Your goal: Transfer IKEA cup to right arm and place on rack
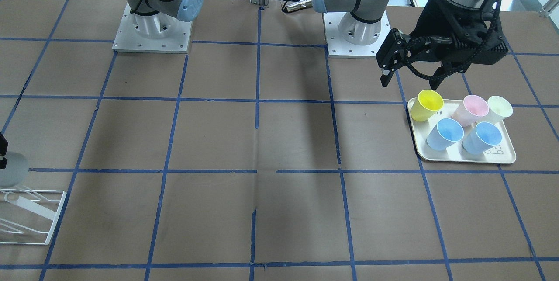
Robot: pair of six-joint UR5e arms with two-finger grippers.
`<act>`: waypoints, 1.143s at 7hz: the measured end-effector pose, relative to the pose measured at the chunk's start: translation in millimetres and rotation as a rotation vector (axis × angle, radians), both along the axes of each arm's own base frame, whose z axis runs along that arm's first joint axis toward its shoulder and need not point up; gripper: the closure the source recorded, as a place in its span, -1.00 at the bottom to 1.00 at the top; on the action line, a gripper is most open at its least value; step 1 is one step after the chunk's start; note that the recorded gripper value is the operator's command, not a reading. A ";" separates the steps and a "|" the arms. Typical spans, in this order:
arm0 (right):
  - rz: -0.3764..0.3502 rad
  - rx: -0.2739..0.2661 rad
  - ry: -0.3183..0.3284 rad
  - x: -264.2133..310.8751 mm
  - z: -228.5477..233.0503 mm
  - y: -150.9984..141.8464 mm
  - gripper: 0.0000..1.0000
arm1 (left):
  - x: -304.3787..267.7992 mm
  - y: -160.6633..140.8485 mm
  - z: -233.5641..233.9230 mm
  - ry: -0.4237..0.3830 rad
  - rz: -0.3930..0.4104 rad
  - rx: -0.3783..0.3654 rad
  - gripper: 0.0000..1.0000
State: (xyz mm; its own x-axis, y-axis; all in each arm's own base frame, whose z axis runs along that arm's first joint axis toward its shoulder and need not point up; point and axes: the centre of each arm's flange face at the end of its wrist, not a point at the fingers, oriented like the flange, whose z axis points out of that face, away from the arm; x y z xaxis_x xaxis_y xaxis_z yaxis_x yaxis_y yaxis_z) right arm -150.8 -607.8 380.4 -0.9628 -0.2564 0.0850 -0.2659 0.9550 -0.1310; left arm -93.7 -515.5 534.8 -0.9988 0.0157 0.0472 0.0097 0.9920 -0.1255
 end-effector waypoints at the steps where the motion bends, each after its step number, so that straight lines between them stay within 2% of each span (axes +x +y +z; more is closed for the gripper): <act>1: -0.003 0.002 0.000 -0.4 -1.7 -0.6 -0.41 | 0.2 -0.1 0.1 0.000 0.001 -0.001 -1.00; 2: -0.003 0.002 0.002 -0.8 -1.3 -1.8 -0.76 | 0.2 -0.1 0.1 0.000 0.001 -0.001 -1.00; 3: 0.002 -0.001 0.005 -1.8 0.6 -3.8 -1.00 | 0.5 -0.2 0.1 -0.001 0.000 -0.001 -1.00; 6: 0.008 -0.005 0.012 -2.1 5.7 -5.4 -1.00 | 4.7 0.0 1.2 -0.004 0.005 0.001 -1.00; 8: 0.012 -0.010 0.011 3.9 41.2 -2.0 -1.00 | 5.6 -0.5 2.1 -0.002 0.007 0.000 -1.00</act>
